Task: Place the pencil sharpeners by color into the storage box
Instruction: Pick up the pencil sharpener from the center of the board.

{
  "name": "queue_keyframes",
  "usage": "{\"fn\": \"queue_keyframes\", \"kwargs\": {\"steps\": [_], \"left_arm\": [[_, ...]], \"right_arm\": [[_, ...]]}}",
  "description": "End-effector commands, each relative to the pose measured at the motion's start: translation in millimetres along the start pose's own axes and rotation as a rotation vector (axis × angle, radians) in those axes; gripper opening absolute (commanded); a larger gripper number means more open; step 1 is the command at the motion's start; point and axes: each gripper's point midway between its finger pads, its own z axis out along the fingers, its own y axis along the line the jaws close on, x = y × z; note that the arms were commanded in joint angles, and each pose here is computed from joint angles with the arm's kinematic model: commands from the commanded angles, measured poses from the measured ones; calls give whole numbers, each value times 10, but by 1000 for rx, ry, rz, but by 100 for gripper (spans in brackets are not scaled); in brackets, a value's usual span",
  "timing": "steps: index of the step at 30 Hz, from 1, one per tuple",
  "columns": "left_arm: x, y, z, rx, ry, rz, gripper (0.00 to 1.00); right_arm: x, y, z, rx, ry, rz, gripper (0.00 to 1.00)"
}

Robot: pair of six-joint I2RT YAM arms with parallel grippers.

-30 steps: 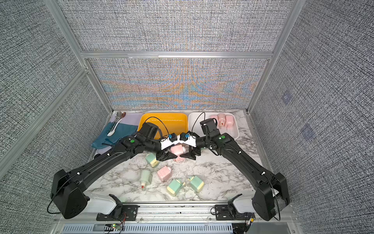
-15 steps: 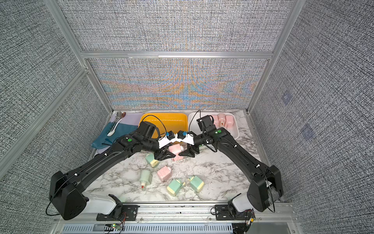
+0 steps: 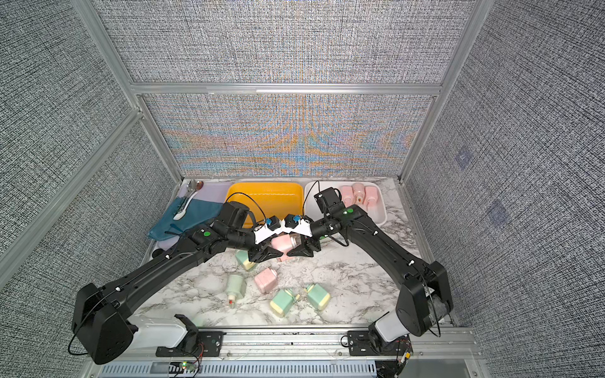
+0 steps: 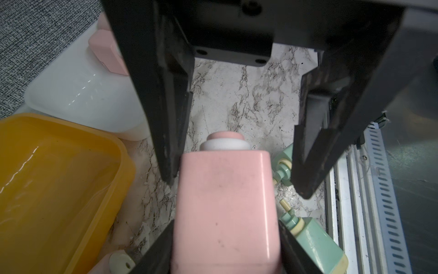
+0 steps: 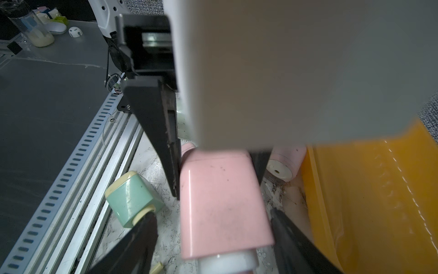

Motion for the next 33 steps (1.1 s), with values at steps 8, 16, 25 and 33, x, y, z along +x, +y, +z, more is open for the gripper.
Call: {"fn": "queue_keyframes", "kwargs": {"steps": [8,16,25,33], "left_arm": [[-288,26,-4,-5,-122,73,0],[-334,16,-39,-11,-147,80,0],[-303,107,-9,-52,-130,64,1],[-234,439,17,-235,-135,-8,99]], "right_arm": [[50,-18,-46,74,-28,5,68],[106,32,-25,40,-24,34,66],[5,19,-66,7,-63,59,18],[103,-387,-191,156,-63,167,0]]}}
